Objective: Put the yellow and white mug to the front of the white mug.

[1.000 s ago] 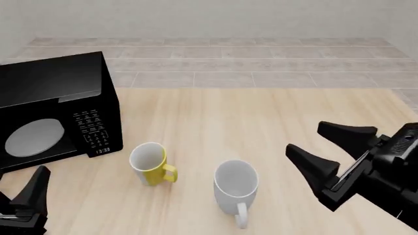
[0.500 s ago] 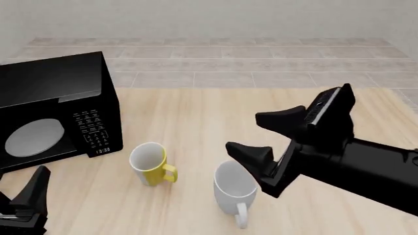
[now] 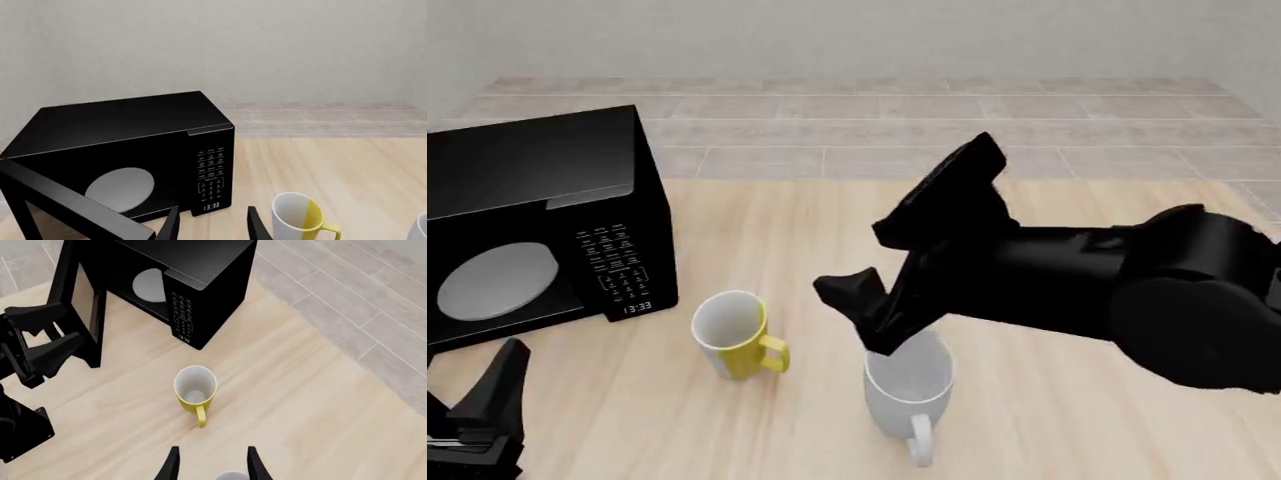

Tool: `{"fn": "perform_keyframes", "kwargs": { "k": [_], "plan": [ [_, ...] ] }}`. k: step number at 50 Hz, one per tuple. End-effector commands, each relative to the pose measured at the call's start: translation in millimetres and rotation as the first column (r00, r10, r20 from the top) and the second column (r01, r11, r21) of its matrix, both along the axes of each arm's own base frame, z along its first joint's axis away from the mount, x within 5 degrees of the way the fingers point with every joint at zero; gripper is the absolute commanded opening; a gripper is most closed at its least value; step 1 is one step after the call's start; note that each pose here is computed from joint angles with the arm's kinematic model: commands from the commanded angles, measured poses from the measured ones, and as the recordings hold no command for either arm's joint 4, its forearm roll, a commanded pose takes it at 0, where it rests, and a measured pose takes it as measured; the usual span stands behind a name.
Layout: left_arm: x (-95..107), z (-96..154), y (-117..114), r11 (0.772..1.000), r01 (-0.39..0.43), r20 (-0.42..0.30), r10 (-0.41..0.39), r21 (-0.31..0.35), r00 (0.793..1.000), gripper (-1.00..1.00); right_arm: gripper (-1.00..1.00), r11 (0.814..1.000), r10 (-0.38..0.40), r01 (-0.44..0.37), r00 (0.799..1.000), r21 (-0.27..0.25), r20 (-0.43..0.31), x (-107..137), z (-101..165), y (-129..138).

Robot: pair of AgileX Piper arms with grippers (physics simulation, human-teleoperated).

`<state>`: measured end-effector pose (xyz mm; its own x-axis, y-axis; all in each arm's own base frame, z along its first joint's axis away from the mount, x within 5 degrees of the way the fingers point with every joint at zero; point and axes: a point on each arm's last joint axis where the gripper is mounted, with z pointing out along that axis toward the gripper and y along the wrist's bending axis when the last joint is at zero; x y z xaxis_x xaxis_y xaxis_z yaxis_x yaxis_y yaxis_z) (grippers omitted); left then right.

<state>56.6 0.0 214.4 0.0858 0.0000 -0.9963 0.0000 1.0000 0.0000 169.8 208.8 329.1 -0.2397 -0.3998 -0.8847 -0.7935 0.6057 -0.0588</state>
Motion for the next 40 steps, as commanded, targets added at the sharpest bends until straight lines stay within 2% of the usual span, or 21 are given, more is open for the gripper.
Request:
{"fn": "perform_keyframes", "kwargs": {
  "k": [1,4,16,22,40],
  "plan": [
    [0,0,0,1.0,0.0,0.0,0.0,0.0,1.0,1.0,1.0,0.997,-0.01,0.007,0.999,-0.07,-0.049,22,-5,22],
    [0,0,0,1.0,0.0,0.0,0.0,0.0,1.0,1.0,1.0,0.995,-0.009,0.003,0.998,-0.098,-0.069,28,-11,29],
    [0,0,0,1.0,0.0,0.0,0.0,0.0,1.0,1.0,1.0,0.99,0.009,-0.026,0.992,-0.139,-0.124,33,-30,53],
    [0,0,0,1.0,0.0,0.0,0.0,0.0,1.0,1.0,1.0,0.986,0.002,-0.023,0.991,-0.164,-0.131,43,-40,60],
    [0,0,0,1.0,0.0,0.0,0.0,0.0,1.0,1.0,1.0,0.983,-0.019,-0.012,0.987,-0.186,-0.16,65,-68,81]
  ]
}}
